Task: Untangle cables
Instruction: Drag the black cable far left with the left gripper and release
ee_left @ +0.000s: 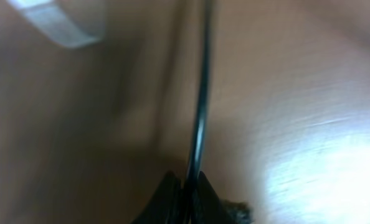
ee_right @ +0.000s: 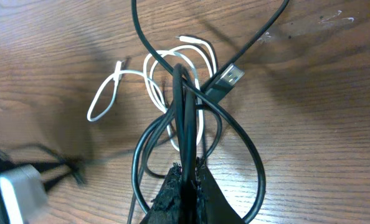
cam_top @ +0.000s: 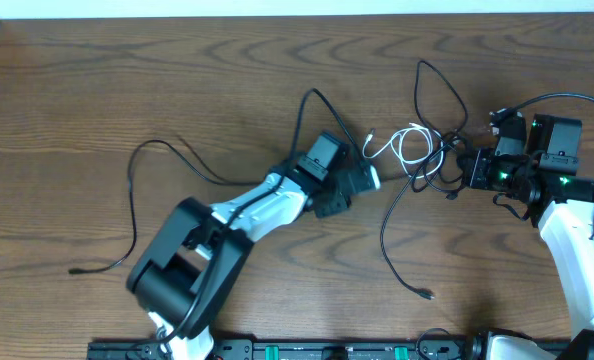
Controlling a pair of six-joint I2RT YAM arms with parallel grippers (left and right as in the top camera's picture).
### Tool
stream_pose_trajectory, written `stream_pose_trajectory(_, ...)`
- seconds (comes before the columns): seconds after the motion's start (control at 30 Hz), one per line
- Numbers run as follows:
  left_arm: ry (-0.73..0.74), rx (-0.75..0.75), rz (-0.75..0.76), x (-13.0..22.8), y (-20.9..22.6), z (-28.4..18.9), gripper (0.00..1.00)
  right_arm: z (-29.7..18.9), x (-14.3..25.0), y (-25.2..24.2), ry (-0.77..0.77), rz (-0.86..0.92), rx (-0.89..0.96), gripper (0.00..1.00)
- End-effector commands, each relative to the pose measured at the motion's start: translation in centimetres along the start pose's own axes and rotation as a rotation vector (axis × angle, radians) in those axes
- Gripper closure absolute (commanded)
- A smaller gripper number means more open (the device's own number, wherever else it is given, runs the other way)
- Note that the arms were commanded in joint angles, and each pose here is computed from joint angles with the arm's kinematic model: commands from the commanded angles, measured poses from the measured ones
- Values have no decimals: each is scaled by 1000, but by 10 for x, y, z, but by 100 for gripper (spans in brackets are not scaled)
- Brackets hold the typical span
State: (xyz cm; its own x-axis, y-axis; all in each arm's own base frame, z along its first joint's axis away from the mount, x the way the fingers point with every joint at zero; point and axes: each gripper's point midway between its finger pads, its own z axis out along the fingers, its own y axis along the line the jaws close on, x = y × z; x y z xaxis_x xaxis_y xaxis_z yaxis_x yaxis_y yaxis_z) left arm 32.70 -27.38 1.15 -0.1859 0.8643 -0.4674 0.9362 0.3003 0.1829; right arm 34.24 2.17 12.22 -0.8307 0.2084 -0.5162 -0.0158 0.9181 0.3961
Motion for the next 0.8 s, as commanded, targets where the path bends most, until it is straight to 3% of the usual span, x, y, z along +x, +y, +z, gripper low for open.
stream_pose_trajectory(0.0,96,-373,-168,23,82,-55,92,-5,-6,4,-20,-21,-13,99)
stream_pose_trajectory(0.23,-21,-704,-525,68,175,-178,92,-5,-6,4,-20,-21,-13,99)
stream_pose_trajectory(0.4,-92,-958,-807,142,218,-282,92,-5,-6,4,-22,-21,-13,99)
stream_pose_trajectory(0.57,-36,-1108,-950,214,227,-335,92,-5,-7,4,-23,-22,-13,99)
stream_pose_trajectory(0.77,48,-1156,-1097,272,217,-353,92,-5,-7,4,-23,-22,-13,99)
